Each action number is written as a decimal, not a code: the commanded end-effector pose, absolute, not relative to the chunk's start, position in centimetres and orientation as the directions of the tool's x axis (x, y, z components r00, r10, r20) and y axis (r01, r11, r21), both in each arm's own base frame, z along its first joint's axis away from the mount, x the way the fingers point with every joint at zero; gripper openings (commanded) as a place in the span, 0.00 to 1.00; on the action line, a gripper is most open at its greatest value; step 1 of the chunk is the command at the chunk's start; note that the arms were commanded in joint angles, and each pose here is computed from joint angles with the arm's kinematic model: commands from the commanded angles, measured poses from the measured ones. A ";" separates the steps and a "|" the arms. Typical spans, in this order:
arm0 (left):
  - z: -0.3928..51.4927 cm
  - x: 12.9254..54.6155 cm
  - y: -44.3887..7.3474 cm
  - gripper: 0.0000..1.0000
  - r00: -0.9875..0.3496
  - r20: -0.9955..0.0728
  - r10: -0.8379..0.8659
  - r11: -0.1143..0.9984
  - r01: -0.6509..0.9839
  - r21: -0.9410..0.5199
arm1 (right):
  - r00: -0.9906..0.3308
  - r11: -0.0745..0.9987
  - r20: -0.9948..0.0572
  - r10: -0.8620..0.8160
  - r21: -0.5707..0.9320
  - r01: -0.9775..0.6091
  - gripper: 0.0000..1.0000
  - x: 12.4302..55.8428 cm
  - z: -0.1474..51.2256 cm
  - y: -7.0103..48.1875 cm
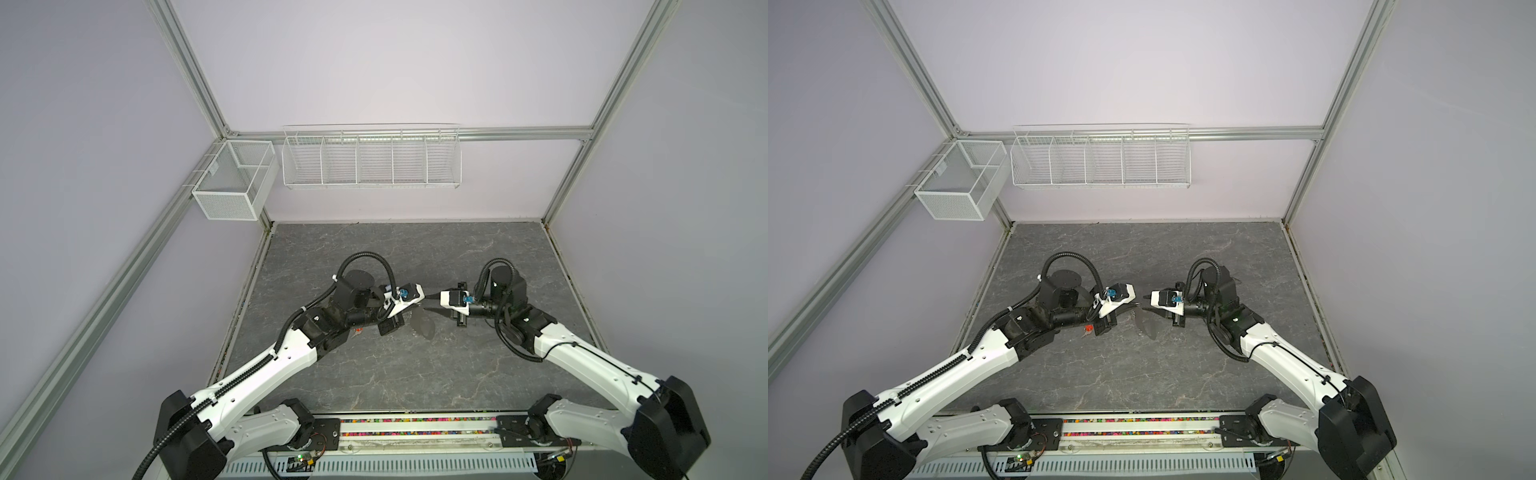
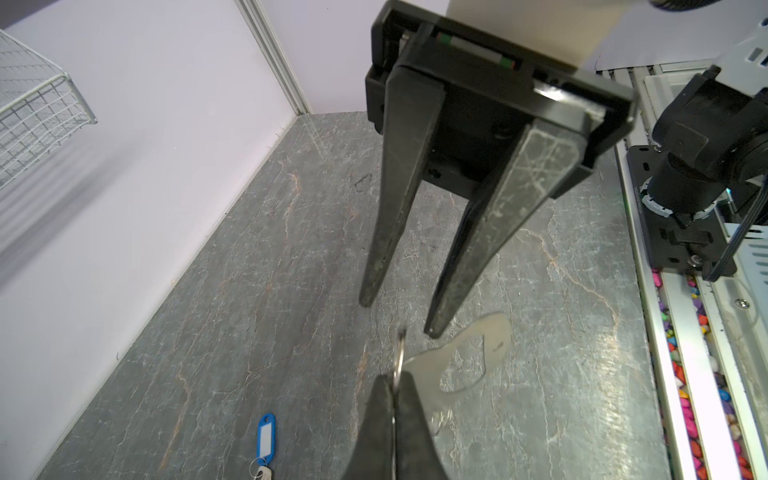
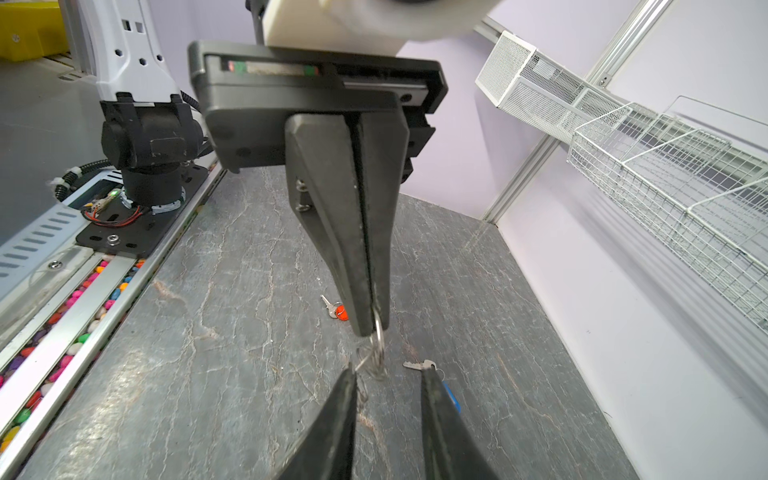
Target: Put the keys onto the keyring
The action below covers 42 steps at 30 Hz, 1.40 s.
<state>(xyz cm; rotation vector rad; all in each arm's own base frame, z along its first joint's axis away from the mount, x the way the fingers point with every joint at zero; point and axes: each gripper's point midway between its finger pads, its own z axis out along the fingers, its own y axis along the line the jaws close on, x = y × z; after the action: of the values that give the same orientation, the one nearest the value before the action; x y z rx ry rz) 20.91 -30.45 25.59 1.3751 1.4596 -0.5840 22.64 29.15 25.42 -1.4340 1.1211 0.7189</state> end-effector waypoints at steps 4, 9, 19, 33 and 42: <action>27.7 19.8 -30.8 0.00 0.294 -0.922 0.253 0.251 0.900 0.356 | 0.303 0.074 -0.935 -0.182 -0.320 -0.944 0.30 22.1 25.4 28.8; 28.1 19.2 -31.1 0.00 0.340 -0.922 0.184 0.233 0.896 0.377 | 0.292 0.034 -0.943 -0.159 -0.301 -0.953 0.28 21.3 25.7 28.8; 28.5 19.1 -31.4 0.00 0.333 -0.936 0.115 0.228 0.908 0.351 | 0.269 -0.015 -0.942 -0.201 -0.271 -0.962 0.30 20.4 24.9 28.5; 27.9 19.0 -32.0 0.00 0.307 -0.947 0.099 0.197 0.926 0.321 | 0.315 0.017 -0.942 -0.113 -0.319 -0.948 0.30 20.4 27.7 28.6; 28.0 19.0 -32.3 0.00 0.307 -0.947 0.093 0.186 0.929 0.320 | 0.296 0.002 -0.948 -0.118 -0.299 -0.954 0.20 20.3 27.5 28.7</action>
<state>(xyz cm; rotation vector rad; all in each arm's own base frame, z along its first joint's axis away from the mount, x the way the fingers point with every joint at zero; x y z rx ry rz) 19.19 -32.26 27.04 1.2536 1.1386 -0.7819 20.82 28.69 26.85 -1.3968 1.1043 0.8911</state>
